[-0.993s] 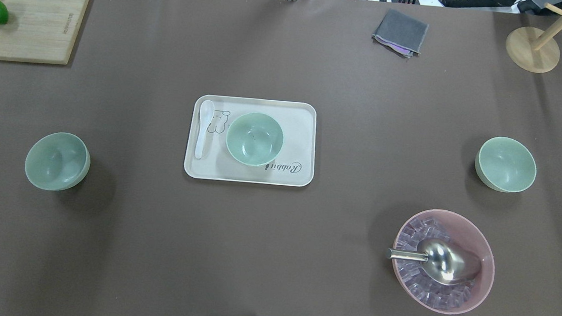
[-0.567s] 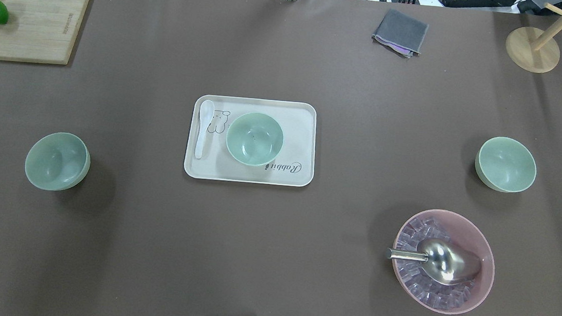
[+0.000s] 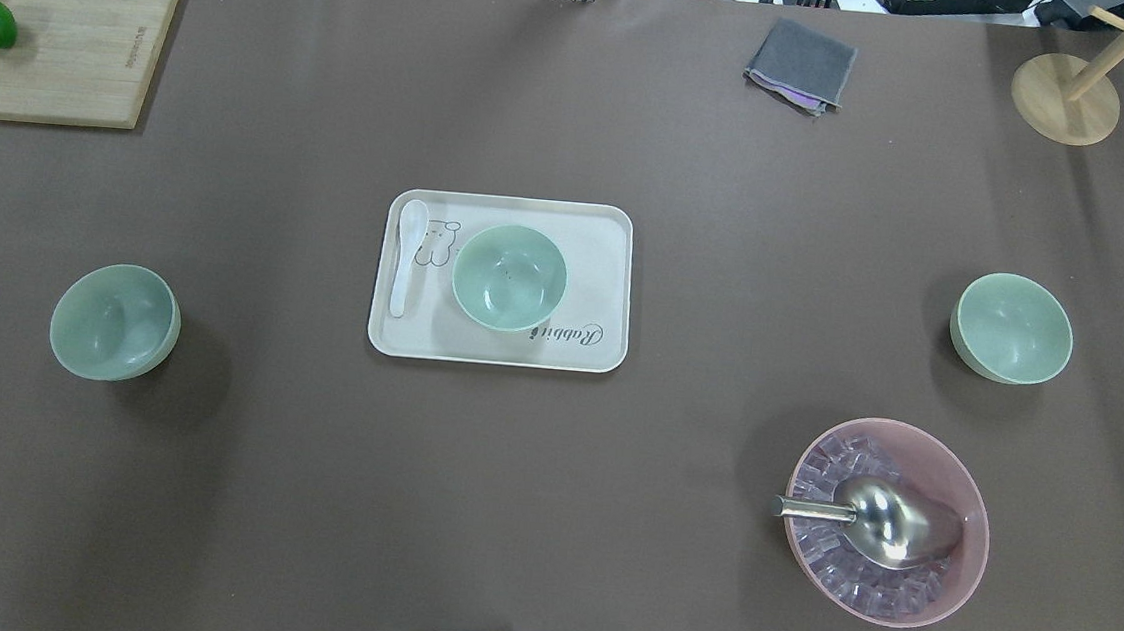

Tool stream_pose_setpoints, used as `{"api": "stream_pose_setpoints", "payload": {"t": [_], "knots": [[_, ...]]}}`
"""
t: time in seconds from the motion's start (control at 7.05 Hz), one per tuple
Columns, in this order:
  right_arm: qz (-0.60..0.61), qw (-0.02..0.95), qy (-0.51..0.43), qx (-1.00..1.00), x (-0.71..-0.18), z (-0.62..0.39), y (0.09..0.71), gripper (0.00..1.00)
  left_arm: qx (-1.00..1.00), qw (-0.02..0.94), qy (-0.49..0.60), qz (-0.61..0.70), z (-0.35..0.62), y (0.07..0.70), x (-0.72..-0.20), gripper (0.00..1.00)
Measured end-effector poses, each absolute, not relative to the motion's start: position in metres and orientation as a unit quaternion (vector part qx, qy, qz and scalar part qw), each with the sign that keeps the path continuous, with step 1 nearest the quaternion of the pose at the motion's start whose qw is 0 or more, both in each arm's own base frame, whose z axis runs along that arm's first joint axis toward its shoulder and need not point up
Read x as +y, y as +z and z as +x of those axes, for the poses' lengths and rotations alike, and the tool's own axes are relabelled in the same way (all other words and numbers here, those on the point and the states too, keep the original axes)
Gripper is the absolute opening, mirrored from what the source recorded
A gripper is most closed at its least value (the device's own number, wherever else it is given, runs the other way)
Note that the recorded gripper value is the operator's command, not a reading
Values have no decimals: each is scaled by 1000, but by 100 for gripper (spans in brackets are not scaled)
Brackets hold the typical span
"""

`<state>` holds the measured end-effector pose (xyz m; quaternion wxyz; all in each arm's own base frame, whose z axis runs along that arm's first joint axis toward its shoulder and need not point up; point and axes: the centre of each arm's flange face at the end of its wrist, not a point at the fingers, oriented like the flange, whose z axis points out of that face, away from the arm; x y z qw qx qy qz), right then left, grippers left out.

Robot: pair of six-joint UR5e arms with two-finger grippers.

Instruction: Stack green bowls together

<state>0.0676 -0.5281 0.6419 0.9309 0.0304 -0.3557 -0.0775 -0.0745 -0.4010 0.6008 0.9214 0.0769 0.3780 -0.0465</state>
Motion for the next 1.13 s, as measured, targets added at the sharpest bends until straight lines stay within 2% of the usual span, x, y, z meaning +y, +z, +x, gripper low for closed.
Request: {"api": "stream_pose_setpoints", "payload": {"t": [1.13], "knots": [[41, 928, -81, -362, -532, 52, 619, 100, 384, 917, -63, 83, -70, 590, -408, 97]]}}
